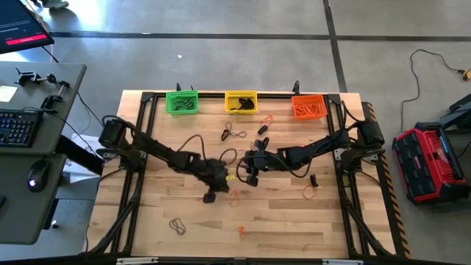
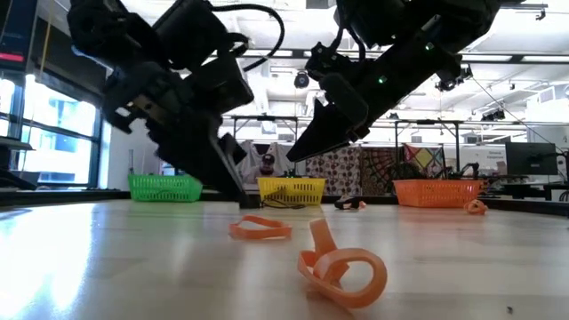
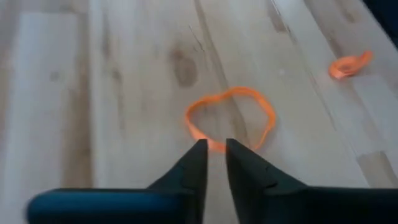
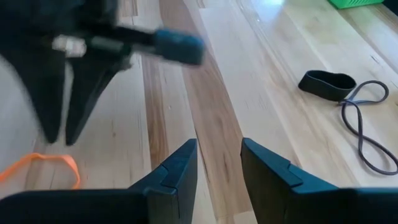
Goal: Sort rubber bands into baskets
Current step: Put the orange rubber band into the orange bin
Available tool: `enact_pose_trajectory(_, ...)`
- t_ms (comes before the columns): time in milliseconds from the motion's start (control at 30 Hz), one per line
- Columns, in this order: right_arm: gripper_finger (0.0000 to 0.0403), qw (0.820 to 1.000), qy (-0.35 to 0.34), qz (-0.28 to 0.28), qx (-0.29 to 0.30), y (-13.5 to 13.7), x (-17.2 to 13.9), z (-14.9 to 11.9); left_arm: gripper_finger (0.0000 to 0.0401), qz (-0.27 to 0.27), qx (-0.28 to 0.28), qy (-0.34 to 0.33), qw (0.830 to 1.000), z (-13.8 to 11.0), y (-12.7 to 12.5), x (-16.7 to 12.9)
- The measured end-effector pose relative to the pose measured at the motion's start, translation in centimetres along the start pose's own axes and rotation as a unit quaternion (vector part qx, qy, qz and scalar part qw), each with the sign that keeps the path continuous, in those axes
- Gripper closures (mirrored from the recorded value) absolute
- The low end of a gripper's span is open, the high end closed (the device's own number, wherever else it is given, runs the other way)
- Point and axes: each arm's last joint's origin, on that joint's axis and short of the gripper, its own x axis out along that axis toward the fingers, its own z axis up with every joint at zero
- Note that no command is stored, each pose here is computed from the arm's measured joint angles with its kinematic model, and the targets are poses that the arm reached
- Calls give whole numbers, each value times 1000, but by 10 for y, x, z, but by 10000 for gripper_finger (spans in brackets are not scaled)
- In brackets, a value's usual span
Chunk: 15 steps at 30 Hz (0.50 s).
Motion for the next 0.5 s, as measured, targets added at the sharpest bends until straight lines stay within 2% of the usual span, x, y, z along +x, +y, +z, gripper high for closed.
enact_pose_trajectory(267, 288, 1000, -2, 0, -1, 0, 0, 0, 249, 47, -13, 6, 999, 5, -10, 7)
enact_pose_trajectory(367, 288, 1000, -2, 0, -3, 0, 0, 0, 226, 50, -30, 7, 998, 5, -9, 7)
enact_pose_trajectory(500, 288, 1000, -2, 0, -3, 0, 0, 0, 218, 54, -50, 8, 997, 5, -7, 7)
